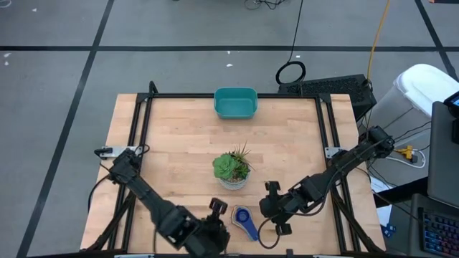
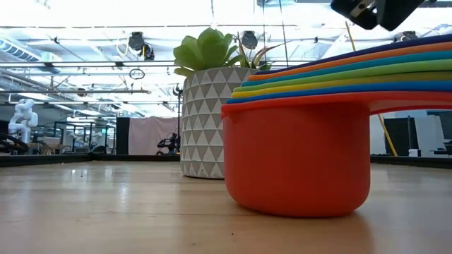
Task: Nest measuring cups in basket
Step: Put the nested measuring cup into the green bin
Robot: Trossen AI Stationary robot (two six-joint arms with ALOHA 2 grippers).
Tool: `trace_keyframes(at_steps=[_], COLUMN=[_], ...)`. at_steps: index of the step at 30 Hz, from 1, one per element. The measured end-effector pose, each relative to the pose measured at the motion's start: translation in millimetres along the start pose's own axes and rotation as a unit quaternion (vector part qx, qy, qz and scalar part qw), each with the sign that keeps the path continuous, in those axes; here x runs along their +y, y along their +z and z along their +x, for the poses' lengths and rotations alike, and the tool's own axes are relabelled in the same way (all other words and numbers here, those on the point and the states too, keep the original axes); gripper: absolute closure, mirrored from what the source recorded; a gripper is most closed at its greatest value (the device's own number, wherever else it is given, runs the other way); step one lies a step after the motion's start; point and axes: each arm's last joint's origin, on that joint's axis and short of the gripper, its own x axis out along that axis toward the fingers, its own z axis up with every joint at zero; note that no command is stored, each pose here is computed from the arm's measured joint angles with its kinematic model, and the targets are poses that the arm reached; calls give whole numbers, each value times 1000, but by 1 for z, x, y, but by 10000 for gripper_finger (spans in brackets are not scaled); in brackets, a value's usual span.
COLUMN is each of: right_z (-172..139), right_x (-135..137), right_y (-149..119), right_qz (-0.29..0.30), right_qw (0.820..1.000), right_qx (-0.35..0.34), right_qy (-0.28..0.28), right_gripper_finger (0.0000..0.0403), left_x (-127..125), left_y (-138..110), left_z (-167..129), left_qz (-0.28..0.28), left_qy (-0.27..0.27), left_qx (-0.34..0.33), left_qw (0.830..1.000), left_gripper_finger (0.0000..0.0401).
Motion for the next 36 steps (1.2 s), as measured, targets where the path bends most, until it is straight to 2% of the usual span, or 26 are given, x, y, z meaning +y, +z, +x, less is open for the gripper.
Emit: trace_keyframes(at_steps=[5,8,11,15,19,22,26,32,36], right_z=[9,17,25,33,31,23,6,-25,-16], right_x=[3,3,0,1,12,23,34,39,39], right_y=[-1,-6,-17,-35,-42,-43,-33,1,21], right_qz=[-20,0,30,74,106,136,163,194,208], right_qw=[996,993,994,995,993,989,984,979,976], right_qx=[-4,-12,8,20,27,39,53,35,48], right_qy=[89,121,107,57,42,44,41,43,37], right_gripper_finger=[260,253,254,263,267,268,268,268,268], left_x=[-13,-17,-19,-11,4,9,10,15,22], left_y=[4,-5,-24,-65,-109,-133,-160,-187,-204], left_z=[-15,-20,-19,-18,-20,-16,-5,20,34], left_qz=[-12,-26,-51,-93,-154,-181,-176,-173,-162], left_qy=[-18,-30,-42,-45,-46,-51,-48,-29,-19], left_qx=[-101,-155,-220,-293,-320,-339,-343,-323,-319], left_qw=[995,987,973,950,934,922,921,930,934], left_gripper_finger=[387,392,397,386,385,389,391,391,391])
